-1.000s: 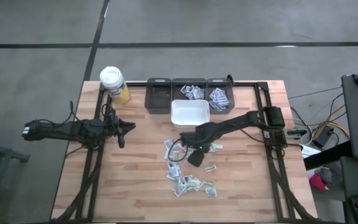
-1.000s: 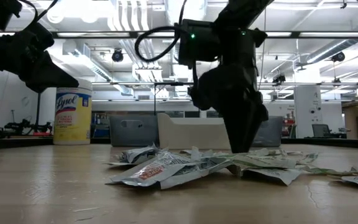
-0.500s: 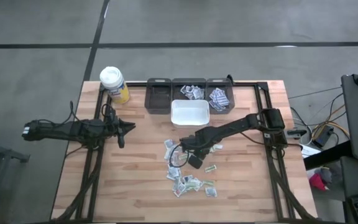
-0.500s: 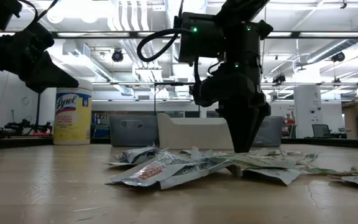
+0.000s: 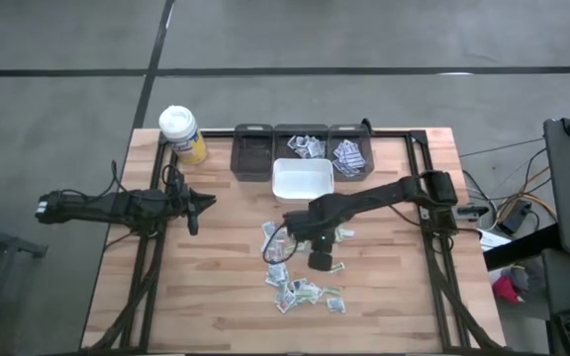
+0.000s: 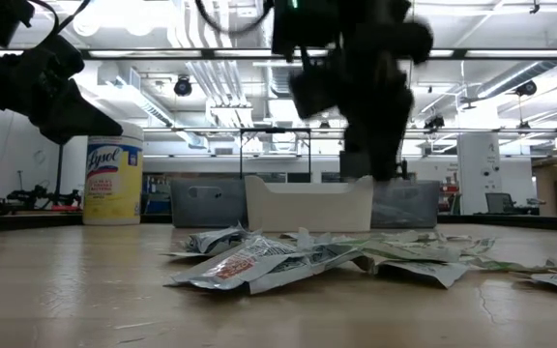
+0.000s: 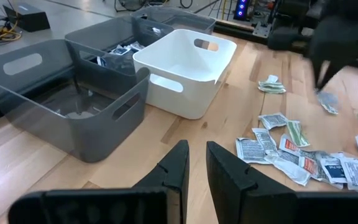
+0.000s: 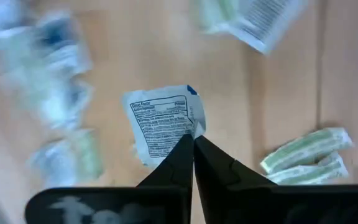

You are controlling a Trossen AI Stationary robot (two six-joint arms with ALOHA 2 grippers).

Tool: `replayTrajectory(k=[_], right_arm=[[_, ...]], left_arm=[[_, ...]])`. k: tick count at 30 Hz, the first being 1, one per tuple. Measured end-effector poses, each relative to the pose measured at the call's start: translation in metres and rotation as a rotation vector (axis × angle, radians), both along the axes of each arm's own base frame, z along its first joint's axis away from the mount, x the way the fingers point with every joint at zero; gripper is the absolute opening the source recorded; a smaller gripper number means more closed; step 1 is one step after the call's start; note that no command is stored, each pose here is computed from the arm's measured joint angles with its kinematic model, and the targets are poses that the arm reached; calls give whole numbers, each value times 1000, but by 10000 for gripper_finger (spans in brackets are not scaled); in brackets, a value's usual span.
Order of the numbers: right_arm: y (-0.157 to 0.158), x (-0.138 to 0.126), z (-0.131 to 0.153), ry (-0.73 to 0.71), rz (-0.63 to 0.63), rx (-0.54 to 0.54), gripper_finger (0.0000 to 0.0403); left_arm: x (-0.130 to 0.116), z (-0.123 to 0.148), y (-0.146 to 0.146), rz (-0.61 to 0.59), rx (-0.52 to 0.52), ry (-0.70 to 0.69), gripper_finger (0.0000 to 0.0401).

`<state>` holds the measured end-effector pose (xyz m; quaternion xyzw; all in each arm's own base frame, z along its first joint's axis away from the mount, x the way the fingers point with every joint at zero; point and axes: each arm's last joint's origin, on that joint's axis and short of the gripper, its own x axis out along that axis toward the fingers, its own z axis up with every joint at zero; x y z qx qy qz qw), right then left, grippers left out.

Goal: Pick & Place First Aid Supplies
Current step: Put the alcohol pad into the middle black bin

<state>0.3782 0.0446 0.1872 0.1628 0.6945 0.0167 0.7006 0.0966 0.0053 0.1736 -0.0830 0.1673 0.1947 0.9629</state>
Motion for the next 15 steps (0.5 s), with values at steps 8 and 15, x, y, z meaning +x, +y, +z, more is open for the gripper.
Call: replayTrajectory(k=[8, 15], right_arm=[[-7, 36, 50, -441, 224, 21, 8], [-40, 77, 91, -922, 60, -349, 8]], left_arm=[[0, 0, 0, 1, -2, -1, 53], [0, 0, 0, 1, -3, -1, 53]])
